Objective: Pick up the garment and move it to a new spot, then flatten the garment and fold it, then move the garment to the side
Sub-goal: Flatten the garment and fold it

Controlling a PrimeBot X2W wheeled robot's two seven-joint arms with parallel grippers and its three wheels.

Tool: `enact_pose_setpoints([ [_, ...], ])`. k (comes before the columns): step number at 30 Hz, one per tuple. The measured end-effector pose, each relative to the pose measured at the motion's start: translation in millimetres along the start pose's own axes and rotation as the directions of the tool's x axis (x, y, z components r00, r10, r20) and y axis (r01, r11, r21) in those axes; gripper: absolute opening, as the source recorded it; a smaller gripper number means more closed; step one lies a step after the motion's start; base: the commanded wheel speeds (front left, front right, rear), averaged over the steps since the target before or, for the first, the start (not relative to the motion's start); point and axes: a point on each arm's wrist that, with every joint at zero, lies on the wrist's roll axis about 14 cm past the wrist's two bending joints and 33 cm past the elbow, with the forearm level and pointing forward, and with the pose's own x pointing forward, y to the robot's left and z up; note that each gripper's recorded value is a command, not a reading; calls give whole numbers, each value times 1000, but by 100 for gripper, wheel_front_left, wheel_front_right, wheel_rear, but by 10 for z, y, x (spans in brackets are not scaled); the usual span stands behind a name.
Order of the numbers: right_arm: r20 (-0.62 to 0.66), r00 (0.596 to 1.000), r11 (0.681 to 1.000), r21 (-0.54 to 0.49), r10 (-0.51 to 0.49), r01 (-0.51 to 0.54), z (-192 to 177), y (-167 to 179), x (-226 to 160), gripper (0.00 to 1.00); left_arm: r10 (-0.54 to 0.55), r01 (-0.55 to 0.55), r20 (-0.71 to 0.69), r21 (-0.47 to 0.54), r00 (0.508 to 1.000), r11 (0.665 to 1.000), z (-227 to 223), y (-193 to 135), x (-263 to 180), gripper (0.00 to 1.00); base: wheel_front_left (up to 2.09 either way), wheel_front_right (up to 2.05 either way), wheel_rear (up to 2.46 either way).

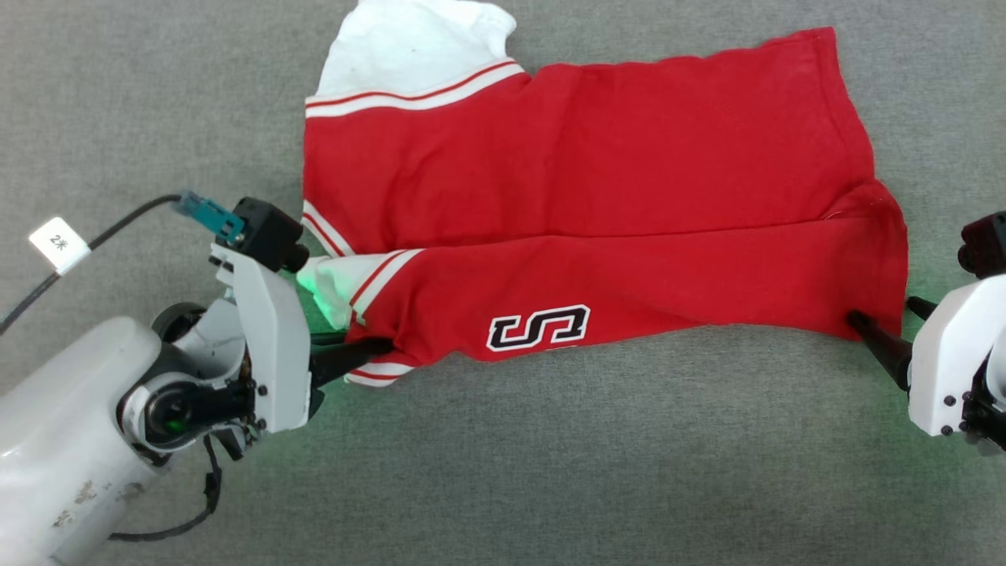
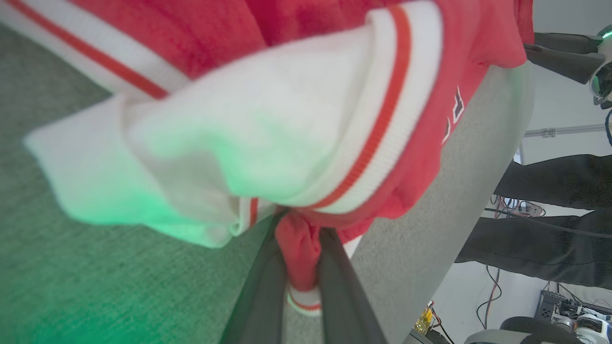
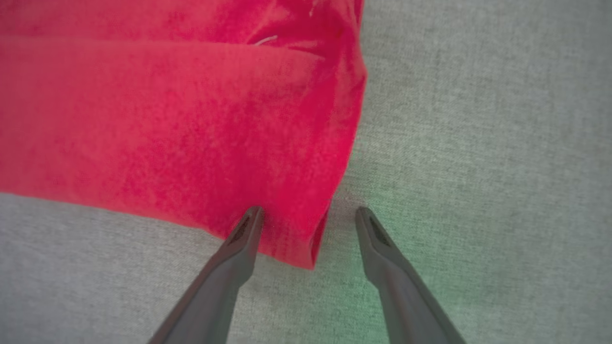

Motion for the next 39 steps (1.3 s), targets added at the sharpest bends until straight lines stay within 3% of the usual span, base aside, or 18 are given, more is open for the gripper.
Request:
enact_pose_setpoints([
  [3,-22,1000,1000,-9,3,-3,15,29,46,100,-3,3,13,1,1000,1000,-3,-4,1,0,0,0,0],
  [4,-30,1000,1000,-13,2,-2,11,32,61,65,-2,2,19,5,1000,1000,-4,-4,1,0,0,0,0],
  [5,-36,999,1000,-17,1,-1,4,35,76,41,-3,2,22,4,1000,1000,-8,-4,2,0,0,0,0],
  [6,-38,999,1000,-15,0,-1,4,36,91,6,-2,2,27,4,1000,1000,-10,-5,2,0,0,0,0],
  [7,-38,999,1000,-14,0,-1,9,38,105,0,-2,2,33,4,999,1000,-10,-5,0,0,0,0,0],
  [19,20,1000,1000,13,1,-1,34,34,-24,0,20,-27,121,52,992,998,-83,-43,-205,0,0,0,0],
  [37,-32,999,997,70,14,-12,-519,150,-397,0,23,-40,186,91,982,995,-461,-130,-538,0,0,0,0],
  [38,-25,1000,997,72,11,-9,-508,143,-407,11,23,-40,188,90,982,995,-465,-133,-539,6,0,0,0],
  [39,-8,1000,997,75,4,-3,-478,128,-418,41,24,-42,188,93,982,995,-472,-135,-540,42,0,0,0],
])
